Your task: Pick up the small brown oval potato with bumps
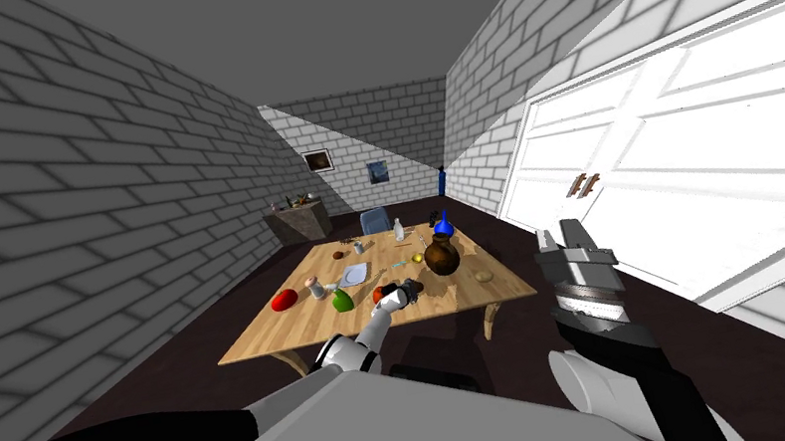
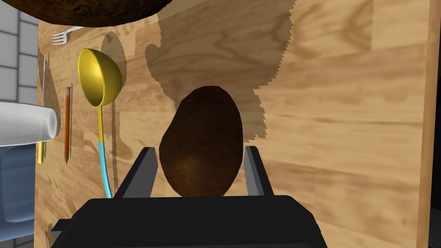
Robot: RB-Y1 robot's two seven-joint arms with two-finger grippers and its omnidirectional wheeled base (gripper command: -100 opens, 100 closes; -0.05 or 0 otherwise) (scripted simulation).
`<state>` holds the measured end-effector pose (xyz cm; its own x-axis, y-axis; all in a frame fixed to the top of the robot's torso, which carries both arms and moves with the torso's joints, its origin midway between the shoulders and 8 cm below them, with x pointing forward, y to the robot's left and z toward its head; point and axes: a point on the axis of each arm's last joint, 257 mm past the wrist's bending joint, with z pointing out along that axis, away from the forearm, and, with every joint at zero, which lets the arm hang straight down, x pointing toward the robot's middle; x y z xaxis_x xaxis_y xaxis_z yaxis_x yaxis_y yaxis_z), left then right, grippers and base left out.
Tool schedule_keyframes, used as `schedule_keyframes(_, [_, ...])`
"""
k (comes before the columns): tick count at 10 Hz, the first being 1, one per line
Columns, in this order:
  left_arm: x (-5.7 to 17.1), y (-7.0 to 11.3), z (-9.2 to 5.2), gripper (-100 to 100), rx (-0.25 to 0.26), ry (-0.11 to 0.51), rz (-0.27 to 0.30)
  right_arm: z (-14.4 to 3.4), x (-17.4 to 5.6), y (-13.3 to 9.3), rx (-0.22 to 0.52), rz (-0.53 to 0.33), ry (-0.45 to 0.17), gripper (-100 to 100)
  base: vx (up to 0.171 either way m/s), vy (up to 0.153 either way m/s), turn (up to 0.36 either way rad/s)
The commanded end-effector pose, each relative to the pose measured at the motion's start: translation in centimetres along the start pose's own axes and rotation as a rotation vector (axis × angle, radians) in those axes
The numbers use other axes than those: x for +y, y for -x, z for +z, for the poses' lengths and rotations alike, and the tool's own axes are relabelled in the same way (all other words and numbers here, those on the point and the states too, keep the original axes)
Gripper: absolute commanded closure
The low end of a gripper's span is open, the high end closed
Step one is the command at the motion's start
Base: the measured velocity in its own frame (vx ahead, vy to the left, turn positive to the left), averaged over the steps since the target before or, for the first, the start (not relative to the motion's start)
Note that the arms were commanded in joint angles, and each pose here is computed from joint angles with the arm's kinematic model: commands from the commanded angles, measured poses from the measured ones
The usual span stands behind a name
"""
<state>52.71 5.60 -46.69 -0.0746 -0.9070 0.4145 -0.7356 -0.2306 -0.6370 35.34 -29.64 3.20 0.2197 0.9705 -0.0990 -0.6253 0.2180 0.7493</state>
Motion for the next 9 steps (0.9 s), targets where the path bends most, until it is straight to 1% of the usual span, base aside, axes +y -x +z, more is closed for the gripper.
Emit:
schedule_keyframes(1, [-0.3,0.1,0.1,100,-0.008,-0.002,0.000,0.0,0.0,0.0,0.000,0.000,0.000,0,-0.018,0.020,-0.089])
schedule_keyframes(2, [-0.6,0.2,0.1,100,-0.016,-0.005,0.021,0.0,0.0,0.0,0.000,0.000,0.000,0,-0.041,0.048,-0.130])
schedule_keyframes(3, [-0.6,0.2,0.1,100,-0.016,-0.005,-0.007,0.0,0.0,0.0,0.000,0.000,0.000,0,-0.045,0.051,-0.045])
schedule_keyframes(4, [-0.9,0.3,0.2,100,-0.025,-0.008,0.013,0.0,0.0,0.0,0.000,0.000,0.000,0,-0.042,0.036,-0.067])
schedule_keyframes(5, [-0.9,0.3,0.2,100,-0.024,-0.008,-0.013,0.0,0.0,0.0,0.000,0.000,0.000,0,-0.029,0.027,-0.040])
schedule_keyframes(6, [-1.2,0.5,0.2,100,-0.033,-0.011,0.008,0.0,0.0,0.0,0.000,0.000,0.000,0,-0.029,0.023,-0.074])
schedule_keyframes(7, [-1.2,0.5,0.2,100,-0.032,-0.012,-0.020,0.0,0.0,0.0,0.000,0.000,0.000,0,-0.026,0.023,-0.042])
schedule_keyframes(8, [-1.6,0.6,0.2,100,-0.040,-0.016,-0.003,0.0,0.0,0.0,0.000,0.000,0.000,0,-0.030,0.032,-0.067])
schedule_keyframes(9, [-1.6,0.6,0.2,100,-0.040,-0.017,-0.031,0.0,0.0,0.0,0.000,0.000,0.000,0,-0.028,0.029,-0.046])
